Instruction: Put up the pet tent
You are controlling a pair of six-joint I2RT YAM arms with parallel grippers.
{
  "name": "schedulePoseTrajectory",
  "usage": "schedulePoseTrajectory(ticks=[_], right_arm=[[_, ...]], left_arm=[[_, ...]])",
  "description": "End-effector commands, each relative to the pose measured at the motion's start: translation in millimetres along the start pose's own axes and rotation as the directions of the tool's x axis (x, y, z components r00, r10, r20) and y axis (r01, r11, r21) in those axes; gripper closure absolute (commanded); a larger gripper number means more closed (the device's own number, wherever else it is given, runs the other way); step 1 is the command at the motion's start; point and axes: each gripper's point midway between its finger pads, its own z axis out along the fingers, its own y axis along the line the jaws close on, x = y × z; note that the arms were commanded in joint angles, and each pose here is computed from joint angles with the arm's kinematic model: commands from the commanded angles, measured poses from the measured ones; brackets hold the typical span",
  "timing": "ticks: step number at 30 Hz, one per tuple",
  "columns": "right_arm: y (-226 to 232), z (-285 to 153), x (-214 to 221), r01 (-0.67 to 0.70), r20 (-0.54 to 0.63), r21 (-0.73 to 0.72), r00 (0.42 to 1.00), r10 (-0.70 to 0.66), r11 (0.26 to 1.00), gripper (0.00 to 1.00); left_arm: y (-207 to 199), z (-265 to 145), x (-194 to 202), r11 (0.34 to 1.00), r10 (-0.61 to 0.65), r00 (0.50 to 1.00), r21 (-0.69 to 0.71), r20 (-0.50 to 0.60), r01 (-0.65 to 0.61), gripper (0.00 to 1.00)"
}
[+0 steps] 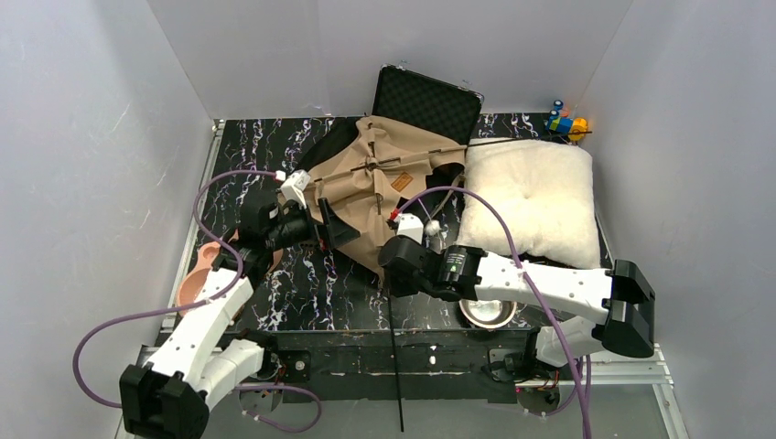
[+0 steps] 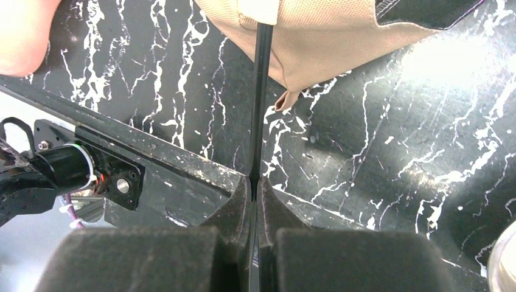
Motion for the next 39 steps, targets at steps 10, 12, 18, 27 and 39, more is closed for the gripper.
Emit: schedulePoseTrajectory(ticks=[10,12,18,27,39], right_arm=[[27,3,-79,0.000,0.293,-0.069,0.956,0.020,0.998,0.99],[28,3,-81,0.007,0.296,-0.071,0.955,0.015,0.997,0.99],[31,6,-78,0.013,0.276,-0.088,0.961,0.012,0.996,0.99],[35,6,-75,0.015,0.265,-0.110,0.964,0.015,0.994,0.99],[35,2,-74,0.017,0.267,-0.125,0.964,0.017,0.992,0.99]], left_arm=[[-43,7,4,0.993,-0.014,0.996,0.115,0.087,0.003,0.06],[-45,5,-10,0.995,0.038,0.988,0.083,0.148,-0.050,0.06],[-49,-2,-54,0.983,0.179,0.948,-0.010,0.264,-0.183,0.03],[-46,40,-79,0.985,0.170,0.963,-0.006,0.209,-0.172,0.08],[-47,71,-80,0.988,0.067,0.986,0.126,0.150,-0.086,0.31]])
